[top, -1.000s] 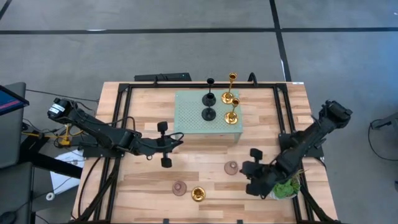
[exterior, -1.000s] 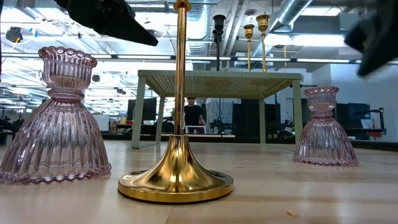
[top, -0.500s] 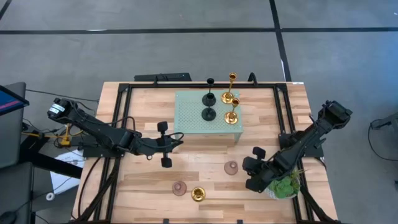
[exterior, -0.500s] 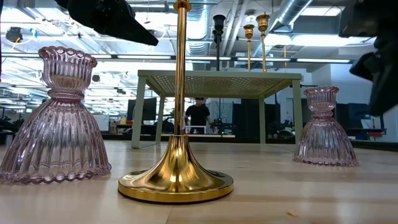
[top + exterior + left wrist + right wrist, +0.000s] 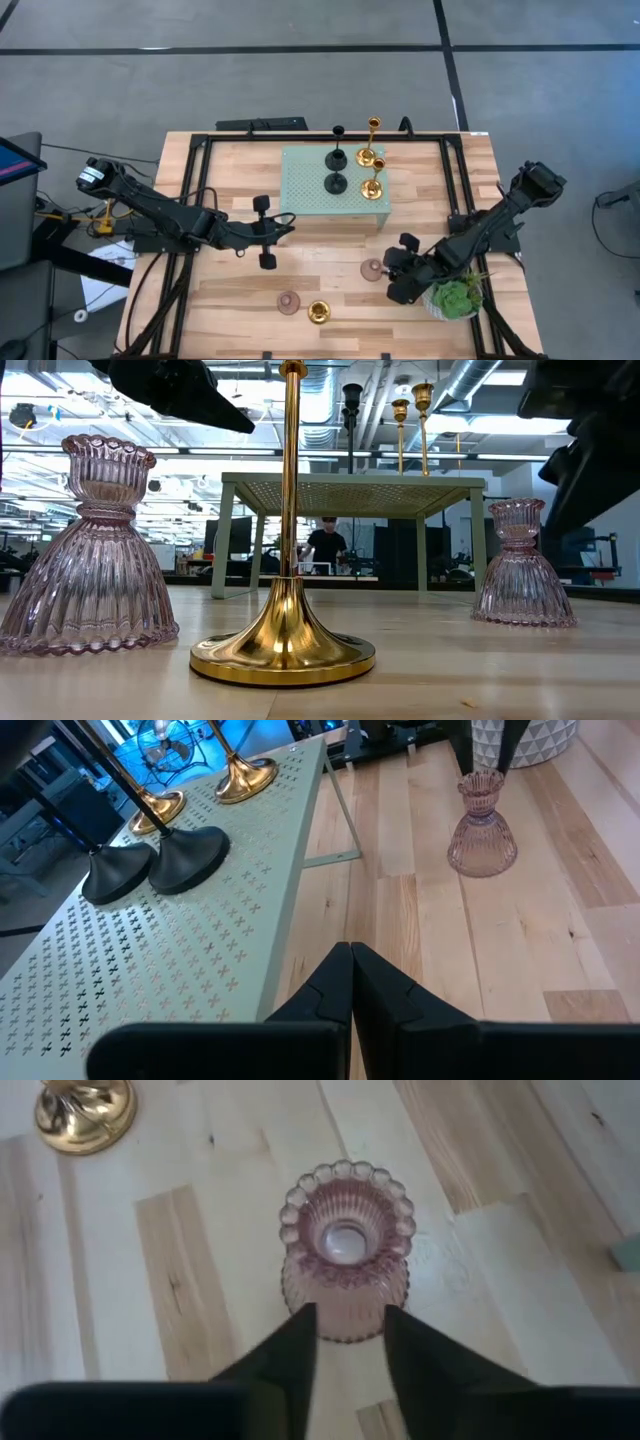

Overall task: Pick & Place candle stick holders
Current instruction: Put the right pink candle holder on the shelf

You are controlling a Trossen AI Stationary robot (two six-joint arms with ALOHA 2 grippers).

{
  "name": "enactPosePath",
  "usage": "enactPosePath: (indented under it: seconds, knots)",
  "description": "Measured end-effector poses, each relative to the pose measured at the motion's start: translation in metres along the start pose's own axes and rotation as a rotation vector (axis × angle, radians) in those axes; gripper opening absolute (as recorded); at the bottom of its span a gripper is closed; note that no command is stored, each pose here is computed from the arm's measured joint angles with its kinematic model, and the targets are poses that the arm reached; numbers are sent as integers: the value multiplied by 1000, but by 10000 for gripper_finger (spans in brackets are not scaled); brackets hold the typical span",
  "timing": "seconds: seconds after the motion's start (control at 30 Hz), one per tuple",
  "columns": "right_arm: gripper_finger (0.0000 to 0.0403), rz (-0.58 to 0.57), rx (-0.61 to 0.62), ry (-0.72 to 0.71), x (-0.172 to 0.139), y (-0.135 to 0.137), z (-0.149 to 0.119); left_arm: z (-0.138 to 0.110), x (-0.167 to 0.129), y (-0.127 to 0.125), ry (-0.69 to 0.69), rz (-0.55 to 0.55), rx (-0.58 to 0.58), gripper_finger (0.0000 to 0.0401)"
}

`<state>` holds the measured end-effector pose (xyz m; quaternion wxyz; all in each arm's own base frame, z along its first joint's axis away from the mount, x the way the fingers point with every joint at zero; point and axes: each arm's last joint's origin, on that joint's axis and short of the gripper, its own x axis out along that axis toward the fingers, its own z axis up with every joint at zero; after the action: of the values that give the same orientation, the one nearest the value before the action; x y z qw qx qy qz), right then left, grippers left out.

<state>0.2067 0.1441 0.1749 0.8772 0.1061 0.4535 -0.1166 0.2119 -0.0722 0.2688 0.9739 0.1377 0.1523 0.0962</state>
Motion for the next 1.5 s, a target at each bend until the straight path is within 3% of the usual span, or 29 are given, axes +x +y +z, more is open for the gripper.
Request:
enactPosePath:
  seconds: [0.27,0.43,0.63,1.03,1.27,1.5]
  knots:
    - [249,12,28,-61,10,8,3,0,0,0,0,0,0,3]
    - [278,-24,12,-38,35,12,-3,0,0,0,0,0,0,3]
    - [277,-16,13,-34,49,18,-7,0,0,0,-2,0,-17,3]
    - [259,61,8,-148,28,19,11,0,0,0,-2,0,-26,3]
    - [256,49,3,-148,33,17,13,0,0,0,-2,1,-28,3]
    - [191,48,-1,-144,35,17,13,0,0,0,-2,0,-28,3]
